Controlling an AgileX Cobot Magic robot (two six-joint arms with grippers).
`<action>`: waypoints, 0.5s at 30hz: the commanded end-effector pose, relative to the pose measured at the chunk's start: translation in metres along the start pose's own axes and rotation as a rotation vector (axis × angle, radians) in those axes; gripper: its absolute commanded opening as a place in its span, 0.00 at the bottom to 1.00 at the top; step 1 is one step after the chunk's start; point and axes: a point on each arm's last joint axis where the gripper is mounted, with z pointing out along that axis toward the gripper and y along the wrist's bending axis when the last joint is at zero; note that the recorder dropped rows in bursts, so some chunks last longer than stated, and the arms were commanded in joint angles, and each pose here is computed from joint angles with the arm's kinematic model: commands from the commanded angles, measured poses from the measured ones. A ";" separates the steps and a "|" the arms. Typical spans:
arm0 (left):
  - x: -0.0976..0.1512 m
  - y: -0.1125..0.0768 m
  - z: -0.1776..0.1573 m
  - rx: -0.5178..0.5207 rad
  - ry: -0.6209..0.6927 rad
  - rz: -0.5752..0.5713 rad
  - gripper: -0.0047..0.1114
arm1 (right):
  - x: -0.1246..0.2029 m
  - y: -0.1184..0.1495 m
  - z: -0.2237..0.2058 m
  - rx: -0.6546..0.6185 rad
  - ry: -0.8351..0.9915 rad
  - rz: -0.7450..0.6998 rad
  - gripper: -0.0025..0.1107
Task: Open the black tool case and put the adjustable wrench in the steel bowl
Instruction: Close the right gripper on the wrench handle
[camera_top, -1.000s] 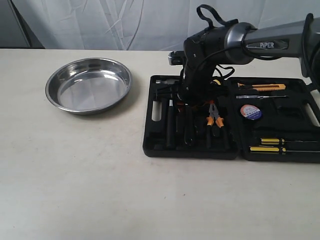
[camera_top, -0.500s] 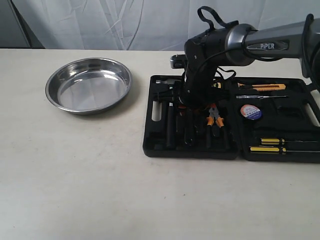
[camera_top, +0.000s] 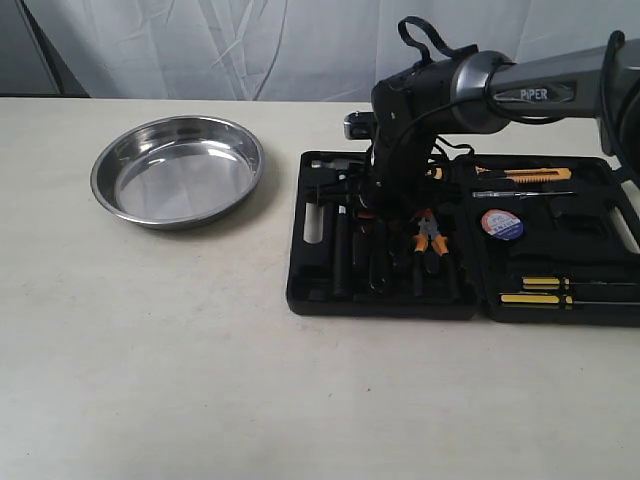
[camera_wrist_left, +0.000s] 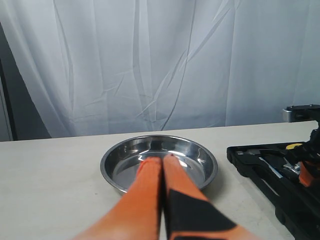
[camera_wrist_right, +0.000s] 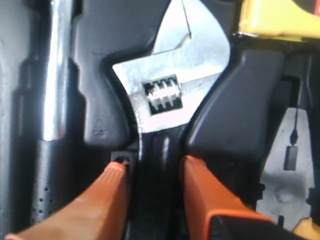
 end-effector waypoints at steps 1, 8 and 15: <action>0.001 0.000 0.000 0.006 -0.001 0.005 0.04 | 0.012 -0.005 0.031 0.029 0.093 -0.061 0.31; 0.001 0.000 0.000 0.006 -0.001 0.005 0.04 | 0.016 -0.006 0.040 0.037 0.118 -0.110 0.02; 0.001 0.000 0.000 0.006 -0.001 0.005 0.04 | 0.014 -0.005 0.032 0.030 0.109 -0.137 0.01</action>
